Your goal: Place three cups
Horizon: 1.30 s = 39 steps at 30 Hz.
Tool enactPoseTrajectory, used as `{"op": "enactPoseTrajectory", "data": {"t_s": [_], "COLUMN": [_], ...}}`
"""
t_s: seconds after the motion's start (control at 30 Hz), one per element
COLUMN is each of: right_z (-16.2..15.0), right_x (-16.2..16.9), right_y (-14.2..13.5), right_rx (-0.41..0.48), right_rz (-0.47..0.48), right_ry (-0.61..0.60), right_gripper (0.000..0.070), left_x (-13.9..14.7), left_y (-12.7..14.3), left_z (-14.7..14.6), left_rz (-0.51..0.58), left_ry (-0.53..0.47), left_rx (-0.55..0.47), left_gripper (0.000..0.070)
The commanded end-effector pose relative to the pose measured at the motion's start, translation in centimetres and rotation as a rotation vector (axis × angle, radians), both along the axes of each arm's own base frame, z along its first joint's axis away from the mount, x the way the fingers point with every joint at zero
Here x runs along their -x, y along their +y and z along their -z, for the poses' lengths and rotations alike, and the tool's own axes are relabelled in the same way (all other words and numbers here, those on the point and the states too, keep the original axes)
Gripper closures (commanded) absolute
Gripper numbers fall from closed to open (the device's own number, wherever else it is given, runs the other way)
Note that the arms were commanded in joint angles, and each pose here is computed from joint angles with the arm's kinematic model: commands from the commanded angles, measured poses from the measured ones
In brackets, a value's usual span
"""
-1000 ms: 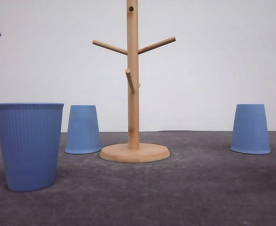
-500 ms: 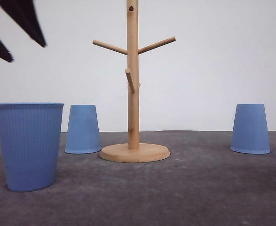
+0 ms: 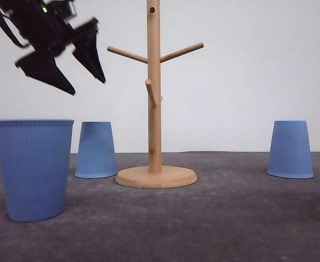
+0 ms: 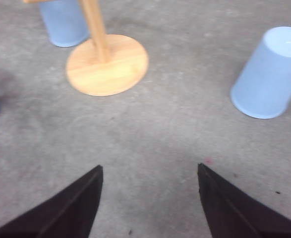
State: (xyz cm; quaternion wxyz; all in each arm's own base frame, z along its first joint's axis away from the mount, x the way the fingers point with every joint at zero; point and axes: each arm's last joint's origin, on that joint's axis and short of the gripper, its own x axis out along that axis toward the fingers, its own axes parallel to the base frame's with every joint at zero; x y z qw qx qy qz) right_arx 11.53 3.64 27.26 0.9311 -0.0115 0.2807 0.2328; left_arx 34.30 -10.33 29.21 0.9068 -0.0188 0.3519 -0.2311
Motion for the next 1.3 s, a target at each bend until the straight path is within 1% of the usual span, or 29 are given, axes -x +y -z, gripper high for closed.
{"op": "enactPoseTrajectory", "data": {"t_s": [0.0, 0.1, 0.17, 0.27, 0.37, 0.6, 0.7, 0.83, 0.9, 1.0, 1.1, 1.13, 1.17, 1.2, 1.27], "right_z": [-0.7, -0.6, -0.6, -0.6, -0.6, -0.6, -0.6, -0.6, -0.6, -0.6, -0.6, -0.6, -0.6, -0.6, -0.6], "right_x": [0.0, 0.0, 0.0, 0.0, 0.0, 0.0, 0.0, 0.0, 0.0, 0.0, 0.0, -0.1, -0.1, -0.1, -0.1], "right_y": [0.1, 0.1, 0.1, 0.1, 0.1, 0.0, 0.0, 0.0, 0.0, 0.0, 0.0, 0.0, 0.0, 0.0, 0.0], "right_rx": [0.0, 0.0, 0.0, 0.0, 0.0, 0.0, -0.002, -0.011, -0.011, -0.011, -0.01, -0.009, -0.009, -0.009, -0.009], "right_rz": [-0.005, -0.005, -0.005, -0.005, -0.004, -0.004, -0.002, 0.004, 0.004, 0.004, 0.006, 0.006, 0.007, 0.007, 0.007], "right_ry": [-0.028, -0.028, -0.027, -0.027, -0.027, -0.027, -0.026, -0.021, -0.021, -0.021, -0.021, -0.021, -0.021, -0.021, -0.021], "right_gripper": [0.0315, 0.0315, 0.0315, 0.0315, 0.0316, 0.0315, 0.0315, 0.0316, 0.0315, 0.0316, 0.0316, 0.0316, 0.0316, 0.0316, 0.0316], "left_x": [-1.1, -2.3, -2.9, -3.7, -4.4, -5.4, -5.7, -5.9, -5.9, -5.8, -5.8, -5.8, -5.8, -5.8, -5.7], "left_y": [-0.4, -0.7, -0.8, -1.0, -1.2, -1.5, -1.5, -1.6, -1.6, -1.5, -1.7, -1.7, -1.7, -1.8, -1.8], "left_z": [0.2, 1.6, 2.5, 3.7, 4.8, 7.3, 7.8, 7.8, 7.8, 7.8, 7.8, 7.8, 7.8, 7.8, 7.8], "left_rz": [0.001, -0.028, -0.036, -0.045, -0.053, -0.059, -0.059, -0.068, -0.071, -0.071, -0.067, -0.066, -0.066, -0.065, -0.063], "left_ry": [-0.032, -0.034, -0.029, -0.024, -0.019, 0.017, 0.018, -0.004, -0.007, 0.002, 0.002, 0.002, 0.002, 0.002, 0.002], "left_rx": [0.003, -0.001, -0.005, -0.009, -0.017, -0.034, -0.035, -0.036, -0.037, -0.04, -0.04, -0.04, -0.04, -0.041, -0.04], "left_gripper": [0.021, 0.0108, 0.0083, 0.0081, 0.0062, 0.0062, 0.0063, 0.0071, 0.0102, 0.0188, 0.0197, 0.0216, 0.0245, 0.0292, 0.0347]}}
